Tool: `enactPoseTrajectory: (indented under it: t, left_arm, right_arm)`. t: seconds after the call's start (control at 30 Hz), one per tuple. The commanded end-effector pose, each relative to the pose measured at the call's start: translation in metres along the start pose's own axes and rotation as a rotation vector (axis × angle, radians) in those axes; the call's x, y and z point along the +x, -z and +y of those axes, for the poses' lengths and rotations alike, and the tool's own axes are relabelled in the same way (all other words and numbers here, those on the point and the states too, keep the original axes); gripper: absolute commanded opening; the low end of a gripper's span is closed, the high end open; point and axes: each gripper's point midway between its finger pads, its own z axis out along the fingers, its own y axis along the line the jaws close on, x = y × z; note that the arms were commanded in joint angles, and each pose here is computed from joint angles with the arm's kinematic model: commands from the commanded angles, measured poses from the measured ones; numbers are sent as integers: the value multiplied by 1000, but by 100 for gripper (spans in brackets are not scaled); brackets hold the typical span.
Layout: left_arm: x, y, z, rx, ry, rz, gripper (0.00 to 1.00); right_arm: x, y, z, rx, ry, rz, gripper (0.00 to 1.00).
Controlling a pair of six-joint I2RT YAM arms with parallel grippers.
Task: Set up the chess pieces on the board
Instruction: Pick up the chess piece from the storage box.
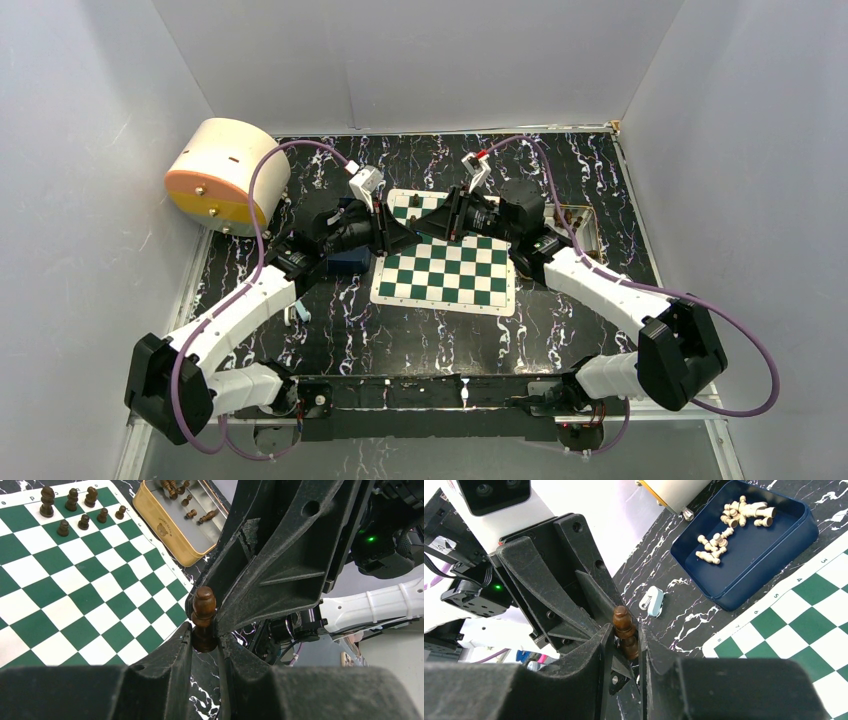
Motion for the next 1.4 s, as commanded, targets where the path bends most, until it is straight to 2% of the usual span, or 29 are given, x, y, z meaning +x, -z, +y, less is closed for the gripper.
enactPoseTrajectory:
  t: [0.0,0.23,0.37,0.43,0.5,0.63,0.8,0.93,1.1,1.37]
  left_arm:
    - [-19,8,-16,43,-77,-67,9]
    - [-19,8,-13,32,-81,-66,10]
    - [-18,7,-7,1,-70,-61,23]
    - [-16,9,-3,-28,-57,-54,37]
    - [-12,13,-1,-52,-40,-37,47]
    - [-14,26,-10,-72,0,-29,56]
    - [-24,42,-16,-152,40,-17,56]
    - [-31,44,-21,-160,49,-2,51]
    - [-33,39,-21,-169,73,41,41]
    - [-27,33,-17,-182,102,95,41]
  right_arm:
    - [4,0,6,-22,42,14,31]
    - [8,0,10,-48,35,35,22]
    - [8,3,13,-63,78,28,11]
    - [6,4,13,-66,140,19,6]
    - [2,7,11,-51,222,3,3]
    - [-1,10,7,-40,384,7,2]
    - [10,14,5,-82,547,89,3]
    - [14,17,13,-139,620,129,4]
    - [11,18,22,-169,637,133,4]
    - [10,17,25,-174,602,119,5]
